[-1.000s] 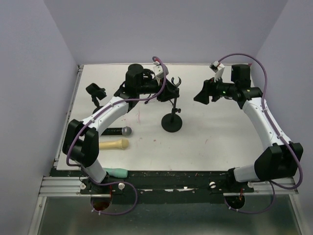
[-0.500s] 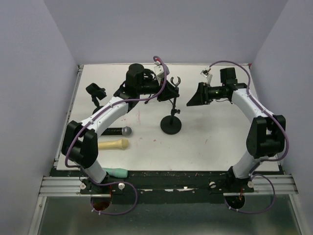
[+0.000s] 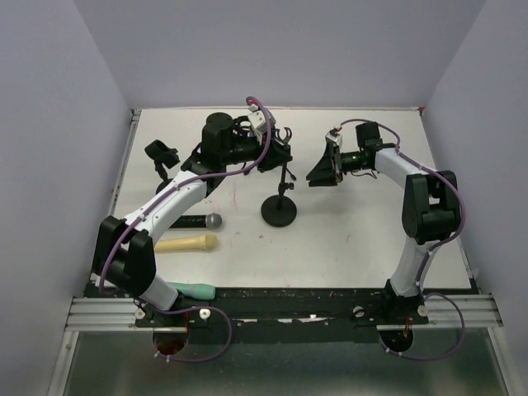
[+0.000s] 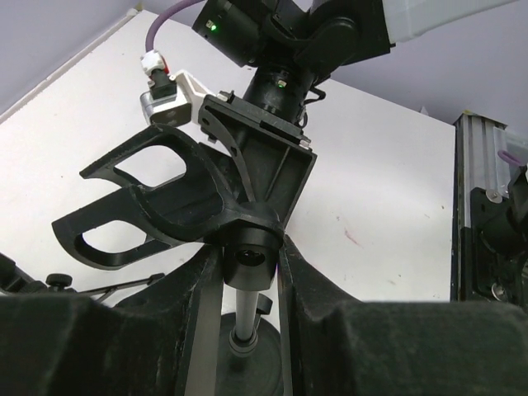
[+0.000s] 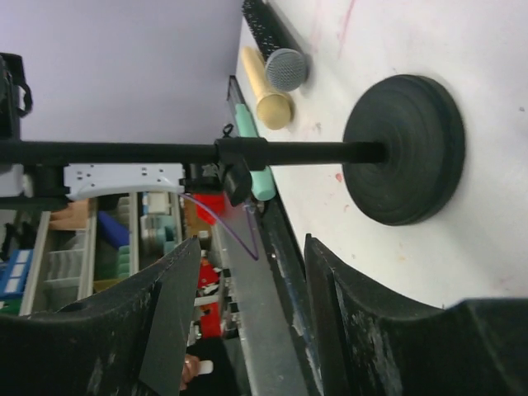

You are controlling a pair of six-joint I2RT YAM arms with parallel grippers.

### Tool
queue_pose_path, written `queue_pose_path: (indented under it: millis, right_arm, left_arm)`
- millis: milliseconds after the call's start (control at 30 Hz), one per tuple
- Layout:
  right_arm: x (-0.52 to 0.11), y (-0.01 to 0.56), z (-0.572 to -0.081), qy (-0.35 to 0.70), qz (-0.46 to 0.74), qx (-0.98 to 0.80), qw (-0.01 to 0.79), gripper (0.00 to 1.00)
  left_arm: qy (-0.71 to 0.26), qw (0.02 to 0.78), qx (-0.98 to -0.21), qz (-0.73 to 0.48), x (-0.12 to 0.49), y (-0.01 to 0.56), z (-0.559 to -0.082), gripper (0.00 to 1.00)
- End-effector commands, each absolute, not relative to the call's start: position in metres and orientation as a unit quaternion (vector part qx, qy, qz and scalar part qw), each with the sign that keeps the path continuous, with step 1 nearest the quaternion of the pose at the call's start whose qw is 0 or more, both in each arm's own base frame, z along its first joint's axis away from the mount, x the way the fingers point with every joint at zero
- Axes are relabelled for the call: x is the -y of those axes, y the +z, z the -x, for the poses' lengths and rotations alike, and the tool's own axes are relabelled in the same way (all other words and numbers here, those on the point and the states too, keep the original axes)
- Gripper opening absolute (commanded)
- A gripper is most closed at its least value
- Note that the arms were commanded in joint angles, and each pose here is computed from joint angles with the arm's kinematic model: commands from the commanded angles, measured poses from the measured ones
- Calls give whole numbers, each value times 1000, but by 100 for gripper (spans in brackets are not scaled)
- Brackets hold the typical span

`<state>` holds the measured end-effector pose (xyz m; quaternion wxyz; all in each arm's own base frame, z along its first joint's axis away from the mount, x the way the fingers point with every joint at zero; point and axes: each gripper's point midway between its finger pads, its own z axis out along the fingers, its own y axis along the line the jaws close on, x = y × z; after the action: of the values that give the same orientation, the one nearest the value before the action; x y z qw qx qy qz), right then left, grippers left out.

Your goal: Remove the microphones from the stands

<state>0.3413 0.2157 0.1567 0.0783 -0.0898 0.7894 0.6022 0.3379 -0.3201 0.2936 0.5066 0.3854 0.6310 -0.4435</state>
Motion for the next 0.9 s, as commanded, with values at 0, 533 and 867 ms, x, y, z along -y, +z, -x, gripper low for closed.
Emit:
queue_pose_path:
  millis: [0,533,867]
  right_arm:
    - [-242,174,-338,649,67,-758,23,60]
    - [-267,152,-334,639,59,-767,-8,44]
    - [-272,150,-337,650,58,-758,-15,35]
  left_arm:
    - [-428,535,-621,-381,315,311,-343,0]
    - [-424,531,-628,-379,315,305,-338,0]
    - [-423,525,-630,-385,316,303,-336,0]
